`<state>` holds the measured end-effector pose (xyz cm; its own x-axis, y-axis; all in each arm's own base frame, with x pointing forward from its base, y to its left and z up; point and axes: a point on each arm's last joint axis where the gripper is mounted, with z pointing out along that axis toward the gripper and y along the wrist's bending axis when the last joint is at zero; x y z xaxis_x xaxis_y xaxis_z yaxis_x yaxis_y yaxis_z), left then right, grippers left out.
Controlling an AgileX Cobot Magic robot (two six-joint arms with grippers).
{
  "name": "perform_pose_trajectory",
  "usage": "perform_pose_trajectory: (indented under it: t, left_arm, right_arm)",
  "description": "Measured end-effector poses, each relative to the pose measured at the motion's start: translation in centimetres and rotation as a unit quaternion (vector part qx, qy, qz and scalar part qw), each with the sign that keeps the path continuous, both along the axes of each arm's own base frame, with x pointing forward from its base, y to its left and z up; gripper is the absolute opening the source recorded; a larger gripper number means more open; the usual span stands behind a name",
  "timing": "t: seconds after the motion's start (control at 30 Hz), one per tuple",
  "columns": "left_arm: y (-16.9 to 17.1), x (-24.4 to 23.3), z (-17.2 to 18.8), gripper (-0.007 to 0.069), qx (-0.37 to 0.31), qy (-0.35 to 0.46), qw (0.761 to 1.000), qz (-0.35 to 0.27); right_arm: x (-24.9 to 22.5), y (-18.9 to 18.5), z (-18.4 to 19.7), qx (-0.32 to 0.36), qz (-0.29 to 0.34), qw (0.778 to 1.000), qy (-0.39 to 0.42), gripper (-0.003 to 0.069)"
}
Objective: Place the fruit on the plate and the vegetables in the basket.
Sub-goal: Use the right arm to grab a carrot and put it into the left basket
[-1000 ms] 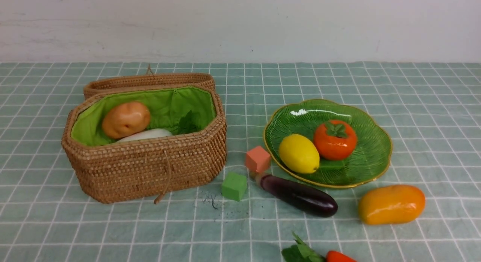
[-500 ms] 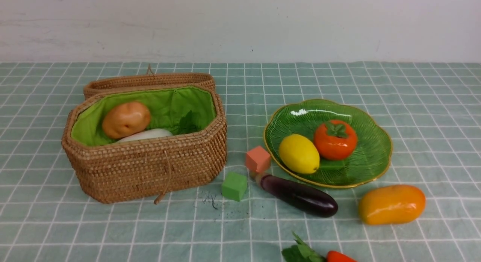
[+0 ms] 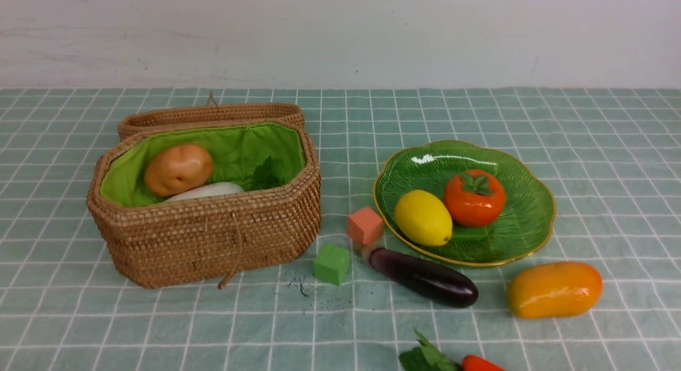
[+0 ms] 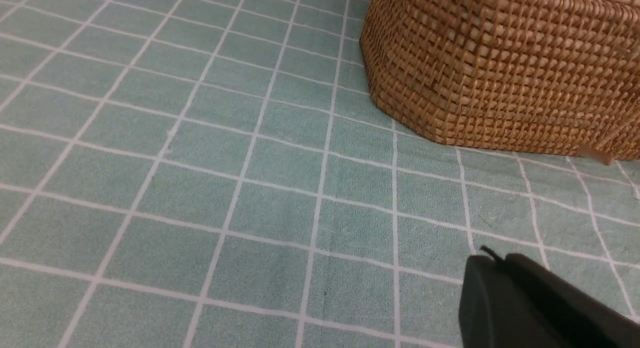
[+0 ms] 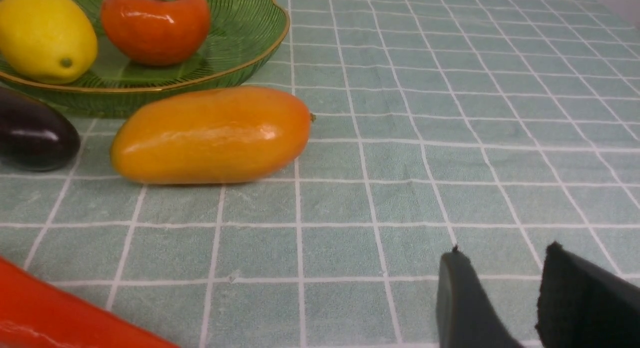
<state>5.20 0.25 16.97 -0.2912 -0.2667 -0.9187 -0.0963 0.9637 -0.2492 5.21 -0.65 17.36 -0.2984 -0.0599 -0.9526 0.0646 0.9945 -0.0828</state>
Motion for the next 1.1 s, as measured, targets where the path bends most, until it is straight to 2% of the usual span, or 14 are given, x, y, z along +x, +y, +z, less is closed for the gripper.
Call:
perform_pose_trajectory:
  t: [0.9, 1.1]
  left_arm:
    - [0.00, 0.00, -0.01, 0.0038, 0.000, 0.000, 1.000, 0.000]
    - [0.00, 0.00, -0.01, 0.0039, 0.001, 0.000, 1.000, 0.000]
  right_arm:
    - [-0.01, -0.01, -0.02, -0.001, 0.000, 1.000, 0.001, 0.0241]
    - [0.00, -0.28, 0.06, -0.043, -0.003, 0.999, 0.000, 0.0241]
